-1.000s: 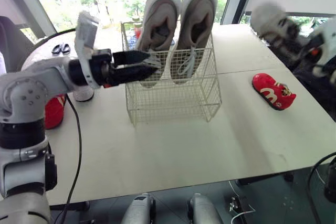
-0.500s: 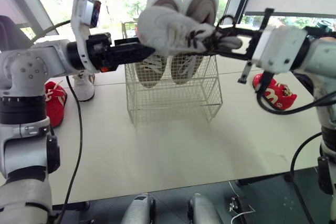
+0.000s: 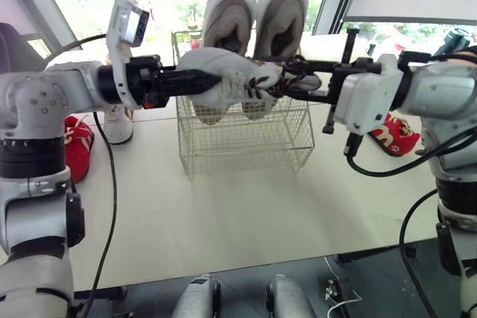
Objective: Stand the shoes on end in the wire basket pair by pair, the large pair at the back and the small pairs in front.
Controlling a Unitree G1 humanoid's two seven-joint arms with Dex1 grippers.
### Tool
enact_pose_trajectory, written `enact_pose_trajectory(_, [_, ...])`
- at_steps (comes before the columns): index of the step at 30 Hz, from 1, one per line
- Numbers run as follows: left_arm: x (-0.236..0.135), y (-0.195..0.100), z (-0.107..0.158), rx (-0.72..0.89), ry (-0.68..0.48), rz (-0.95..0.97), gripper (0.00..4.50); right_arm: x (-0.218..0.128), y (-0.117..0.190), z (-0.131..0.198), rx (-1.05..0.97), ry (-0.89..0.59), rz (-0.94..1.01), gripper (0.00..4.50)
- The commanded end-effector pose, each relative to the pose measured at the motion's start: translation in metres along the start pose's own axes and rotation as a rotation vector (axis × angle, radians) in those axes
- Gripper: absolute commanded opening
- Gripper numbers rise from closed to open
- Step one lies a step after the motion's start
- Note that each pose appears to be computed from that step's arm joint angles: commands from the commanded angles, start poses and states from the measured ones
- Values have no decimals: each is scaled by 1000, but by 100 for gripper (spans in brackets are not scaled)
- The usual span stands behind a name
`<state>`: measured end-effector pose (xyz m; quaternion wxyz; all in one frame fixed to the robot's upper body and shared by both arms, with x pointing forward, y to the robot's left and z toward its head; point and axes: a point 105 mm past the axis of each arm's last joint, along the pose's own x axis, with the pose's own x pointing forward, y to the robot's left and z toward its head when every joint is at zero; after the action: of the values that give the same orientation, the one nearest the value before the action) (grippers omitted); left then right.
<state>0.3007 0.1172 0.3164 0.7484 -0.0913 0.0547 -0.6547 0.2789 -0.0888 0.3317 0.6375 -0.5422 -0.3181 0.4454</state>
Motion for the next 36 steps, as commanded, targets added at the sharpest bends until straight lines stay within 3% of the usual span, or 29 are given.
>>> enact_pose_trajectory(1, [1,-6,-2,45,24,-12,32,-4,-18,10,-53,-17,-48,33])
enact_pose_trajectory(2, [1,-6,-1,41,19,-15,26,-4,-18,10,-43,-15,-46,33])
enact_pose_trajectory(6, [2,-8,3,17,-27,-38,26,-11,-21,6,155,-24,-61,220])
enact_pose_trajectory(10, [0,-6,8,-37,-117,-22,26,-32,-25,-2,525,3,-98,426])
enact_pose_trajectory(11, [-1,-6,9,-52,-143,-20,26,-38,-23,-4,601,11,-99,446])
enact_pose_trajectory(16, [6,-14,5,-106,-254,-53,26,-54,0,-8,1043,-68,-136,446])
enact_pose_trajectory(20, [17,-19,1,-141,-325,-77,26,-48,9,-14,1370,-242,-245,446])
enact_pose_trajectory(28, [36,-11,-1,-184,-449,-39,26,-18,0,15,1550,-556,-299,446])
enact_pose_trajectory(36, [43,-2,-3,-166,-475,14,26,-7,-22,20,1578,-665,-365,446])
